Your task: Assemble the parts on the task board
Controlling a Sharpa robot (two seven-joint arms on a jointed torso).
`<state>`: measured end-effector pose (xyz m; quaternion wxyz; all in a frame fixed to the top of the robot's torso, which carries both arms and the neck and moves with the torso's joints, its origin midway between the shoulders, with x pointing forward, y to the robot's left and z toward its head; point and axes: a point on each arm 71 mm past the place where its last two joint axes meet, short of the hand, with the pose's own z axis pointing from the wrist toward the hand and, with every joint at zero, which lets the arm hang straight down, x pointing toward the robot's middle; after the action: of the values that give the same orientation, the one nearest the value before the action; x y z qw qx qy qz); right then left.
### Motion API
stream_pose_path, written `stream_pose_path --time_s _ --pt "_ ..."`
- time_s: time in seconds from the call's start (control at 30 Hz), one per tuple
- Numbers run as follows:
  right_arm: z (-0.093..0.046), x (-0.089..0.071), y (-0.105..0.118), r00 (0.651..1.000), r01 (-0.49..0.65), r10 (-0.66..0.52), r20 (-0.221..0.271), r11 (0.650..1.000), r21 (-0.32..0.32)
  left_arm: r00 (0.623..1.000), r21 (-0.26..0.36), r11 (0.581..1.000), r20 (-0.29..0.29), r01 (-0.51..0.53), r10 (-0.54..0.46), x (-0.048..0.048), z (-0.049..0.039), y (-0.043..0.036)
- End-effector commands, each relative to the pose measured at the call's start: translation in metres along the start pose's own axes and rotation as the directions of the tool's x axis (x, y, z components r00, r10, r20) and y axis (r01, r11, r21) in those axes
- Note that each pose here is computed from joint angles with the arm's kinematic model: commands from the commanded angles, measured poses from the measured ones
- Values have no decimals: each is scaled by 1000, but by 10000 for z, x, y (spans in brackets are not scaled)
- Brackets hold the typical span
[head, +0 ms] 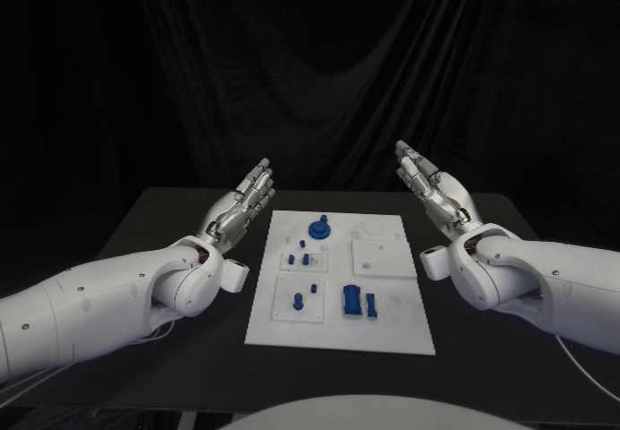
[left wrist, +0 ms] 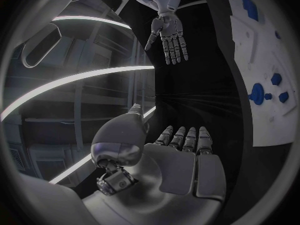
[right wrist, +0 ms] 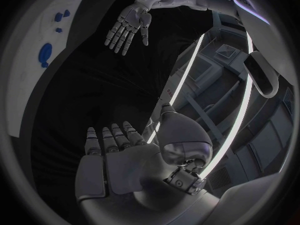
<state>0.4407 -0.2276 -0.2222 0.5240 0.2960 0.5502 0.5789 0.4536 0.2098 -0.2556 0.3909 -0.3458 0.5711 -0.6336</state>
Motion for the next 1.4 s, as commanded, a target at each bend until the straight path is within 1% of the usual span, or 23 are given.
stream_pose_path --time_s 0.03,0.13,0.27,0.37,0.5,0.63,1.4 --pt "96 46 -68 983 -87 63 170 987 135 988 -37 999 150 -23 28 1 45 -35" --pt "192 141 -48 966 -151 109 233 974 169 973 -50 999 231 -19 30 33 95 -105" --pt "270 230 -31 946 -213 150 287 956 201 945 -71 997 324 -8 31 69 142 -189" --pt "301 270 -24 936 -240 167 310 947 215 923 -87 996 383 3 31 92 166 -243" --pt "304 274 -23 935 -243 169 313 945 217 906 -100 995 423 13 30 109 180 -282" --pt "304 274 -23 935 -243 169 313 945 217 898 -105 994 439 18 30 115 185 -297" --pt "304 274 -23 935 -243 169 313 945 217 898 -105 994 439 18 30 115 185 -297"
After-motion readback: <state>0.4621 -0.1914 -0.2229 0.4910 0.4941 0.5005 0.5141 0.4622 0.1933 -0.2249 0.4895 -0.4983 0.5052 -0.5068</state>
